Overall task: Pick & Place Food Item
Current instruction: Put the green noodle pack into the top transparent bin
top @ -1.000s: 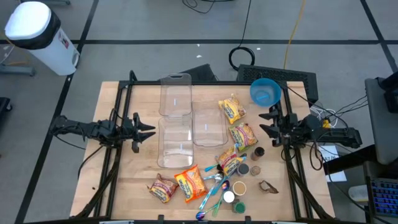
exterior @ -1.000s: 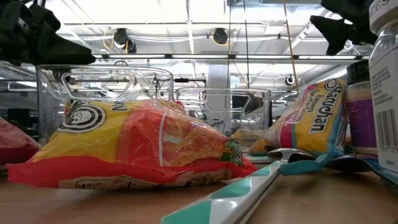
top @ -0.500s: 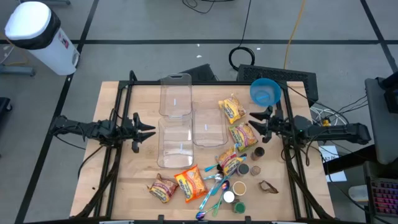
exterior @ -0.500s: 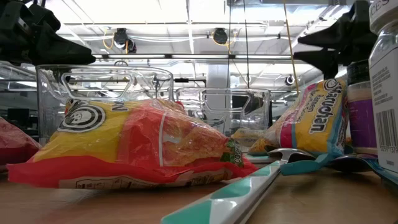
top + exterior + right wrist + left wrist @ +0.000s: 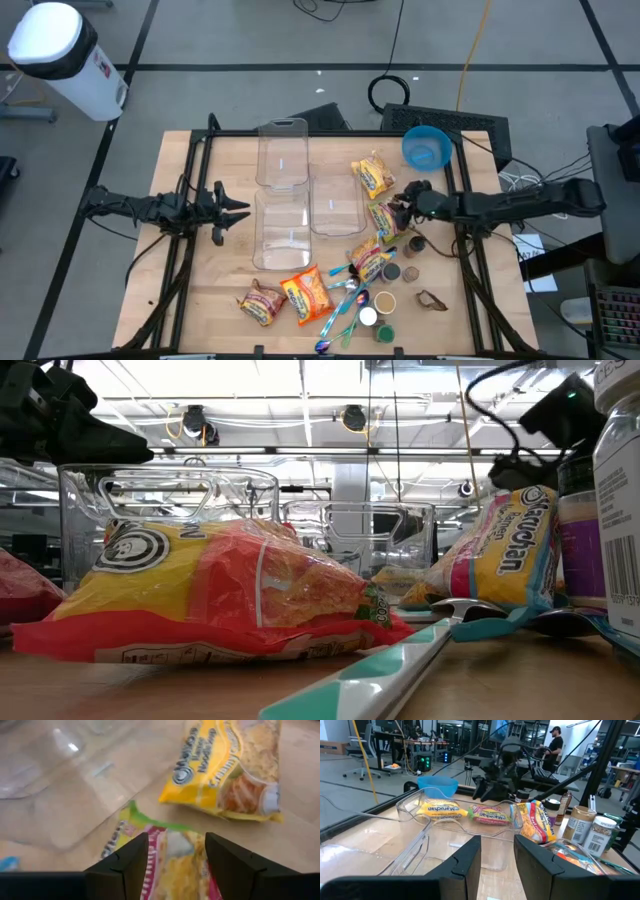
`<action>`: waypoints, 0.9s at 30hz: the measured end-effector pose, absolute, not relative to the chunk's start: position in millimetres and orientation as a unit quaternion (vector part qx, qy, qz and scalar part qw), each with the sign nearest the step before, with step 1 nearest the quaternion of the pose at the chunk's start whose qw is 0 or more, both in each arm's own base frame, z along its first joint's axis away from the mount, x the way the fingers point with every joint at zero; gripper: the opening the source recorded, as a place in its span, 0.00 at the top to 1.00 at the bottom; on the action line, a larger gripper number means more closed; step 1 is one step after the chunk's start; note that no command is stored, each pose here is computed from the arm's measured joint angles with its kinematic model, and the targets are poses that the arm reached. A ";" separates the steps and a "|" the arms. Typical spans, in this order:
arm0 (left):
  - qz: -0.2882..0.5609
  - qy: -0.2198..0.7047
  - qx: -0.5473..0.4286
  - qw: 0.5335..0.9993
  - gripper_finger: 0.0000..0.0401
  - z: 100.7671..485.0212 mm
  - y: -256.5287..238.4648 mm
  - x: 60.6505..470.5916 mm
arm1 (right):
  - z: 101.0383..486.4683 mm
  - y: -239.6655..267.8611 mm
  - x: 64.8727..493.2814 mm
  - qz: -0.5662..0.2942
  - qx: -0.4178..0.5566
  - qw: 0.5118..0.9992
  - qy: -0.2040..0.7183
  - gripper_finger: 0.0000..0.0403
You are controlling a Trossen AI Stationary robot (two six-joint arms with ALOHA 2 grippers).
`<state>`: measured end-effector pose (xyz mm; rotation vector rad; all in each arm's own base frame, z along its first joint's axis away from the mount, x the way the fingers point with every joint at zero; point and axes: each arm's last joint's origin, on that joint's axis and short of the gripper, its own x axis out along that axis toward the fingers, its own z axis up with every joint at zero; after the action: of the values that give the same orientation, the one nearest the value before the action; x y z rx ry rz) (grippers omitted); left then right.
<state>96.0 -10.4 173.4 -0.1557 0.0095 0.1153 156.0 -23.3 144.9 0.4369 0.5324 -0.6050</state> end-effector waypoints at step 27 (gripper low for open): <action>0.058 0.005 -0.078 0.995 0.70 173.4 -10.4 96.0 | 138.1 -42.2 156.5 -0.271 0.273 0.879 0.281 0.99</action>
<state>96.0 -10.4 173.4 -0.1560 0.0097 0.1152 156.5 -42.2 138.1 0.5689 0.5867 -0.5641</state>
